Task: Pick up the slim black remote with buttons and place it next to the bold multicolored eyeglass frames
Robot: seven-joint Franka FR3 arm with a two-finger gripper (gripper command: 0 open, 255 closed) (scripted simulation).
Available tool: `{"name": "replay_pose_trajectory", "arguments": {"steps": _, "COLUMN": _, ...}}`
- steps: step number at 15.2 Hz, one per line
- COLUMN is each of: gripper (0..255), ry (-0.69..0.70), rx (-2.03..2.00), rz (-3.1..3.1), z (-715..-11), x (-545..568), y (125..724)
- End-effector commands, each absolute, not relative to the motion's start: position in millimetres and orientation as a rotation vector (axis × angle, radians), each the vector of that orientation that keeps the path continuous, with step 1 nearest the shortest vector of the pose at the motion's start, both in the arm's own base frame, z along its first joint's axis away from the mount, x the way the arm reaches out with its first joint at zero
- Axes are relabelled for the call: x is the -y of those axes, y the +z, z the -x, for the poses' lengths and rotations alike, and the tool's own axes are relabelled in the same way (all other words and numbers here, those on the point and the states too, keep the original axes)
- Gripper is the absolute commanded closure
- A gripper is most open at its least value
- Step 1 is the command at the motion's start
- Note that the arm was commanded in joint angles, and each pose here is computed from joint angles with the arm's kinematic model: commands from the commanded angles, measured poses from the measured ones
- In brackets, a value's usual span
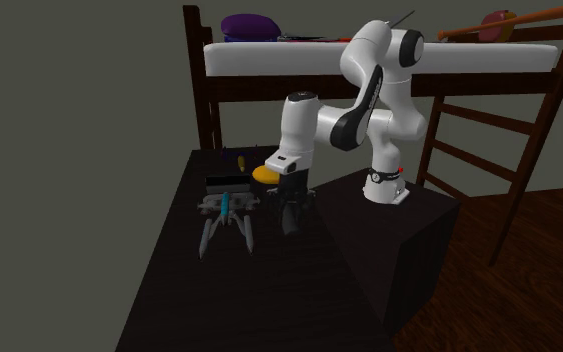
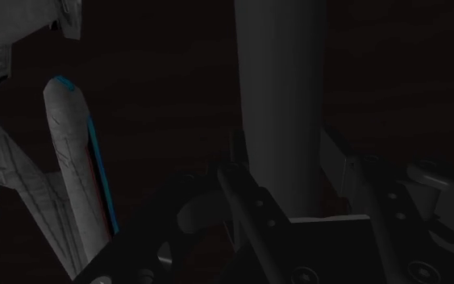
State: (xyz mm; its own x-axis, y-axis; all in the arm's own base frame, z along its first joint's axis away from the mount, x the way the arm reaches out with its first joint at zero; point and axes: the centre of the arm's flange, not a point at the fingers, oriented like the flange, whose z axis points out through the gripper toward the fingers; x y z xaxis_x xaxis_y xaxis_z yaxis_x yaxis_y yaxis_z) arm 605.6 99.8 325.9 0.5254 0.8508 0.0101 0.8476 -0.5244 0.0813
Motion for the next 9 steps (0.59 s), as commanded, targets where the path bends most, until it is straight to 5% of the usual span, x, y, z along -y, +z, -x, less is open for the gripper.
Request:
{"name": "replay_pose_trajectory", "arguments": {"steps": 1, "gripper": 255, "ry": 0.074, "rx": -1.497, "rz": -2.686, "z": -604.7, "x": -99.7, "y": 335.8}}
{"name": "replay_pose_trajectory", "arguments": {"steps": 9, "gripper": 255, "ry": 0.074, "rx": -1.497, "rz": -2.686, "z": -604.8, "x": -99.7, "y": 378.0}}
